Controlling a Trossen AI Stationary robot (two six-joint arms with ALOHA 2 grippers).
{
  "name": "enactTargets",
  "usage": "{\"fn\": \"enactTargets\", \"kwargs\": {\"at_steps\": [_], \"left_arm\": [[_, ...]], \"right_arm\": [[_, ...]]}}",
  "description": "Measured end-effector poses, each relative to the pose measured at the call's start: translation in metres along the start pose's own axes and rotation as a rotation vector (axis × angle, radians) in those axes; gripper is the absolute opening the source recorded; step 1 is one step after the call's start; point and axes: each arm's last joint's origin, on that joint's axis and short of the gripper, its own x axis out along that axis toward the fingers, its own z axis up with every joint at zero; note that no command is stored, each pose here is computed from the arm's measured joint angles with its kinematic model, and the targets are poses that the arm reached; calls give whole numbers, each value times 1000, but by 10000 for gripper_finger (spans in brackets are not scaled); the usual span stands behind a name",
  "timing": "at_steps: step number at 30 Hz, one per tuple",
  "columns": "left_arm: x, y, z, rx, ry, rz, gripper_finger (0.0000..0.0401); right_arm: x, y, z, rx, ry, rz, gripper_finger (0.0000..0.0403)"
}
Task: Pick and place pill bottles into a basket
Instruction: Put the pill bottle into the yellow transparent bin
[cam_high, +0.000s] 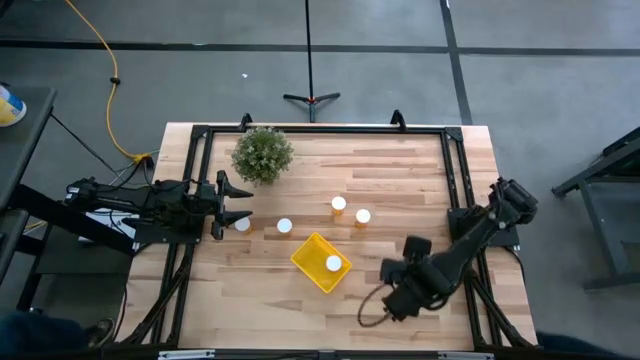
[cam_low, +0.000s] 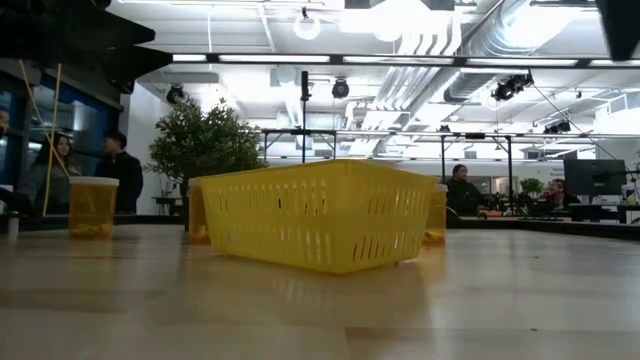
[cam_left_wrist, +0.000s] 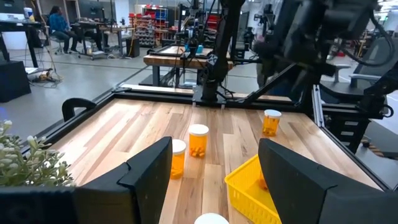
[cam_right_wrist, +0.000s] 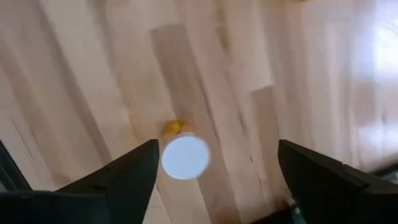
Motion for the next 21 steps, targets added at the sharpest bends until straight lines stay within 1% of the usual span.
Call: {"fn": "enactTargets", "kwargs": {"at_steps": [3,8,10,15,21], "left_arm": [[0,0,0,0,0,0,276],[0,0,0,-25,1,1,276],[0,0,0,-27,3,1,276],[0,0,-1,-27,14,5,276],[0,2,-2,-26,13,53,276]], "right_arm": [[11,9,-10,-46,-25,41,322],[24,10,-27,-88,-86,32,322],[30,8,-33,-84,-98,54,323],[49,-5,-45,-46,-70,111,324],[61,-13,-52,-27,-95,182,324]]}}
